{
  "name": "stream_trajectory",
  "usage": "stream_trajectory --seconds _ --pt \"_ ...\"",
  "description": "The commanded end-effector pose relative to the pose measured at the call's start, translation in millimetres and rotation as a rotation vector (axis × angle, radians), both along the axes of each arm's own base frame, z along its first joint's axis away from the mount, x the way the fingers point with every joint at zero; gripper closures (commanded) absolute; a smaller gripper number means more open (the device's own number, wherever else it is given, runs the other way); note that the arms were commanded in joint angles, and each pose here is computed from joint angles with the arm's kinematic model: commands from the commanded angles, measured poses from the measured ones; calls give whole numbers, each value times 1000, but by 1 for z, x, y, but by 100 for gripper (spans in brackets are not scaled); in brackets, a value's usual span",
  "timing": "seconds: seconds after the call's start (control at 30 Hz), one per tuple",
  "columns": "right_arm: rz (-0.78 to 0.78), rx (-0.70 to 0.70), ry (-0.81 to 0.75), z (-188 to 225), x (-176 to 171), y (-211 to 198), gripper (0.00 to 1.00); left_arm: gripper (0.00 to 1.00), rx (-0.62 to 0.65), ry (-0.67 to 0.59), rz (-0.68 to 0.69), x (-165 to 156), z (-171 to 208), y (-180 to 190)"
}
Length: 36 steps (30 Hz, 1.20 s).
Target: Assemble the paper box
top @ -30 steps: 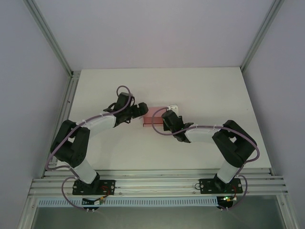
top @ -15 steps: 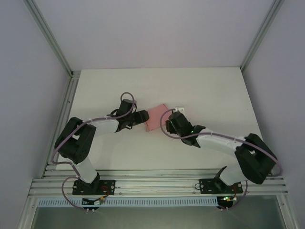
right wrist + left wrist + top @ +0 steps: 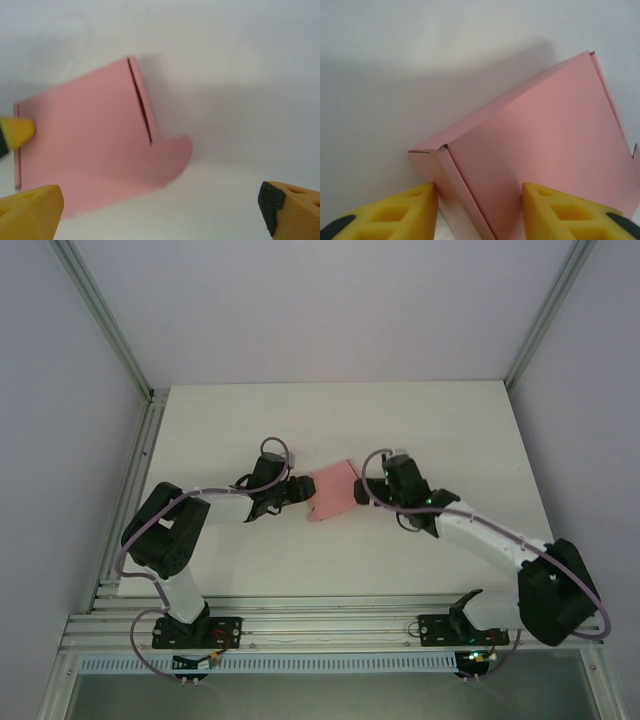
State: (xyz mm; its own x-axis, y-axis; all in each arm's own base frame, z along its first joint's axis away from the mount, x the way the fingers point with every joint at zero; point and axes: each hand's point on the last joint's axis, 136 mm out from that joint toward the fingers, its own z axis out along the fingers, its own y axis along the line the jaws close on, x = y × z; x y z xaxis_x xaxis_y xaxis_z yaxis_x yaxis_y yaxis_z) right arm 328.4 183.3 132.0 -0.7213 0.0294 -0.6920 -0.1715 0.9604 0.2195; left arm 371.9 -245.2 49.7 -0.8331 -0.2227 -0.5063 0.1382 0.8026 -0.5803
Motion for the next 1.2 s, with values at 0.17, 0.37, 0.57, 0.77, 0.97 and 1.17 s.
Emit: stream_trajectory --seconds 0.17,0.37,0.57,0.77,0.97,1.17 --pt "94 159 158 -10 28 22 0 68 -138 65 30 -21 -33 22" --pt "123 264 353 -39 25 36 0 72 -281 52 71 -19 -32 34" --pt "189 407 491 -54 21 64 0 72 -324 56 90 -20 -35 38" --pt "223 555 577 -67 23 88 9 72 -316 52 105 -21 -37 41" --pt "298 698 552 -51 23 105 28 72 -336 47 111 -19 -36 40" --pt "349 761 514 -28 18 110 55 71 -379 14 104 -14 -26 36"
